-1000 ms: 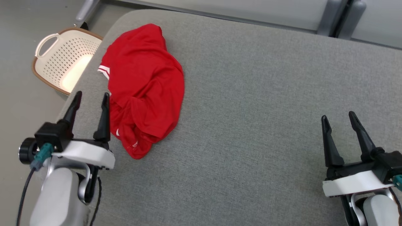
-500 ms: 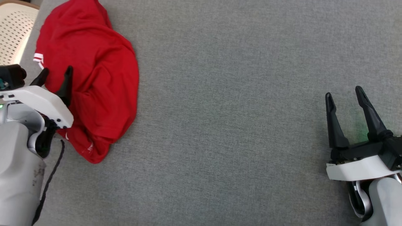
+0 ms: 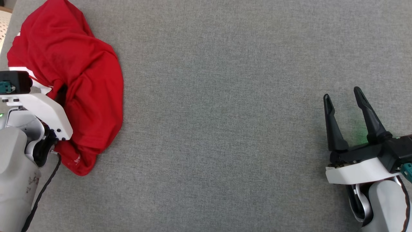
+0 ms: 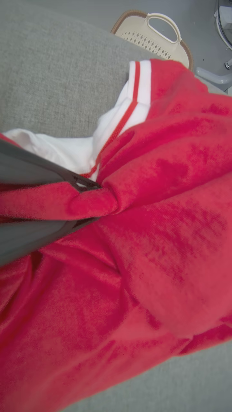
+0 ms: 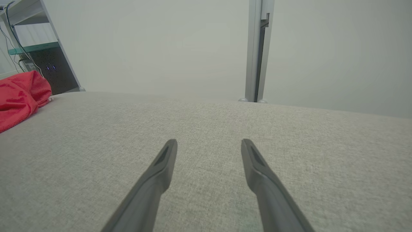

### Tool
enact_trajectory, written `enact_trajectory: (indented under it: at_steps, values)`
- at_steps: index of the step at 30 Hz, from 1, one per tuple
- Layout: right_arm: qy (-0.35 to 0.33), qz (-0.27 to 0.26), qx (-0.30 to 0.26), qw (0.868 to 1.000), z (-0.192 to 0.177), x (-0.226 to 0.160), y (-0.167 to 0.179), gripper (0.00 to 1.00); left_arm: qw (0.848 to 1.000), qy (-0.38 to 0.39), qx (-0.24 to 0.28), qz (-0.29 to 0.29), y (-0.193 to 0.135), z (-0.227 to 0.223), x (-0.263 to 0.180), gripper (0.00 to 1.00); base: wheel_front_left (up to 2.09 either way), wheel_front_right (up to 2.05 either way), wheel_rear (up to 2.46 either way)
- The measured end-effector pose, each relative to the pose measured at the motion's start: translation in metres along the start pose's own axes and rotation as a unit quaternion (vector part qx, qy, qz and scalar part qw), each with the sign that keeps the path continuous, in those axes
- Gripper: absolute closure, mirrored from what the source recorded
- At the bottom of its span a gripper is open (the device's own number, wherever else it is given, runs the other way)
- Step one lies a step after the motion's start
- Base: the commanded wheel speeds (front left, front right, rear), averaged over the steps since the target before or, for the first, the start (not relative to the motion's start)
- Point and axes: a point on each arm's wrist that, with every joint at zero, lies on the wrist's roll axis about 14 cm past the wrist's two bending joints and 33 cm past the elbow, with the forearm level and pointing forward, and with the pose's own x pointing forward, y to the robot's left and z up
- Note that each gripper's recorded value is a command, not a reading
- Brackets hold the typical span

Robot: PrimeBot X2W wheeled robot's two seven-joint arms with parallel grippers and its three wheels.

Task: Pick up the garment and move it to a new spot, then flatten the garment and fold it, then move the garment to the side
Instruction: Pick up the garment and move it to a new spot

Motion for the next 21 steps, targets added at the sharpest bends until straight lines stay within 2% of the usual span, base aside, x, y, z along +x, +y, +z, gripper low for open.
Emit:
enact_trajectory:
  at_steps: [4,8,16,21]
  values:
    - [-0.007,0.004,0.001,1.0,0.009,-0.003,0.007,0.0,0.999,-0.044,-0.002,-0.012,-0.002,0.016,-0.011,1.0,0.0,0.0,0.0]
    - [-0.025,0.001,0.005,1.0,0.027,-0.006,0.012,0.0,0.991,-0.123,-0.011,-0.05,-0.023,0.056,-0.028,1.0,0.0,0.0,0.0]
    - [-0.06,-0.011,0.01,0.998,0.062,-0.022,0.02,0.0,0.963,-0.241,-0.019,-0.123,-0.068,0.118,-0.077,1.0,0.0,0.0,0.0]
    - [-0.083,-0.019,0.008,0.996,0.083,-0.033,0.022,0.0,0.938,-0.3,-0.052,-0.167,-0.119,0.147,-0.109,1.0,0.0,0.0,0.0]
